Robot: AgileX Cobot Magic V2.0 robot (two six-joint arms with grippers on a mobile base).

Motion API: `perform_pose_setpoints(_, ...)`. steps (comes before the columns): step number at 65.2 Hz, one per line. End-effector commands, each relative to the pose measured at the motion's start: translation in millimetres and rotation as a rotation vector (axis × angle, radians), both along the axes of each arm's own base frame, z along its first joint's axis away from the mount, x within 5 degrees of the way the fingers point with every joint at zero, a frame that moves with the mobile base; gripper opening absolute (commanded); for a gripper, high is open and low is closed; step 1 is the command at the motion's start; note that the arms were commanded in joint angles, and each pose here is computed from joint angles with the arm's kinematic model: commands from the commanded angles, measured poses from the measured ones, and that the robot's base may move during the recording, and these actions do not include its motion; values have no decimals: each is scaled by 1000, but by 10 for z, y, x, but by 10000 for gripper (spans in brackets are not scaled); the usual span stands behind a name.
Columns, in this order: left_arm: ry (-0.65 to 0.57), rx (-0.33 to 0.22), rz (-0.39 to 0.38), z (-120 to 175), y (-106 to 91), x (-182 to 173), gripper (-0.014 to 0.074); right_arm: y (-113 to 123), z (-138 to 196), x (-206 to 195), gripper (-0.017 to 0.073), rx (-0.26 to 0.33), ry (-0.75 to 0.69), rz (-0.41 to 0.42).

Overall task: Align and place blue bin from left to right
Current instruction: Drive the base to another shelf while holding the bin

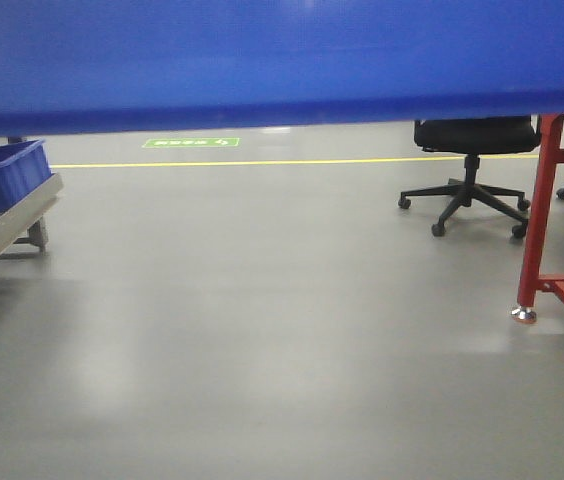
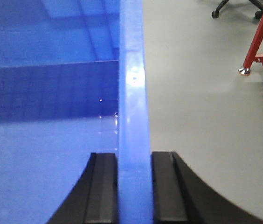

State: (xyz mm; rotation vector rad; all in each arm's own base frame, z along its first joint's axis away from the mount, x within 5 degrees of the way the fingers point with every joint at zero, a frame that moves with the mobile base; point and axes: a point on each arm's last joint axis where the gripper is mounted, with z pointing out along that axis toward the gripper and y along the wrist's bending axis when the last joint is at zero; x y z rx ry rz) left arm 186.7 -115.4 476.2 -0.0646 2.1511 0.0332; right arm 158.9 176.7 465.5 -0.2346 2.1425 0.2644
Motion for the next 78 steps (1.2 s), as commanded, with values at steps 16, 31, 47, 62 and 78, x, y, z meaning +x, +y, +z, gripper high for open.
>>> perform_pose_setpoints(16, -67, -38, -77, 69, -98, 10, -111, 52, 146, 0, -70, 72, -119, 73)
perform_pose_setpoints(31, -74, -41, -86, 68, -118, 25, -111, 79, 173, 0, -70, 96, -143, 97)
perform_pose_setpoints(47, -79, -36, -84, 69, -120, 32, -111, 111, 207, -1, -70, 126, -173, 126)
perform_pose_setpoints(62, -85, -24, -79, 68, -122, 45, -111, 113, 209, -1, -70, 127, -175, 128)
perform_pose_setpoints(78, -84, -19, -78, 59, -132, 56, -111, 116, 212, -1, -70, 130, -178, 131)
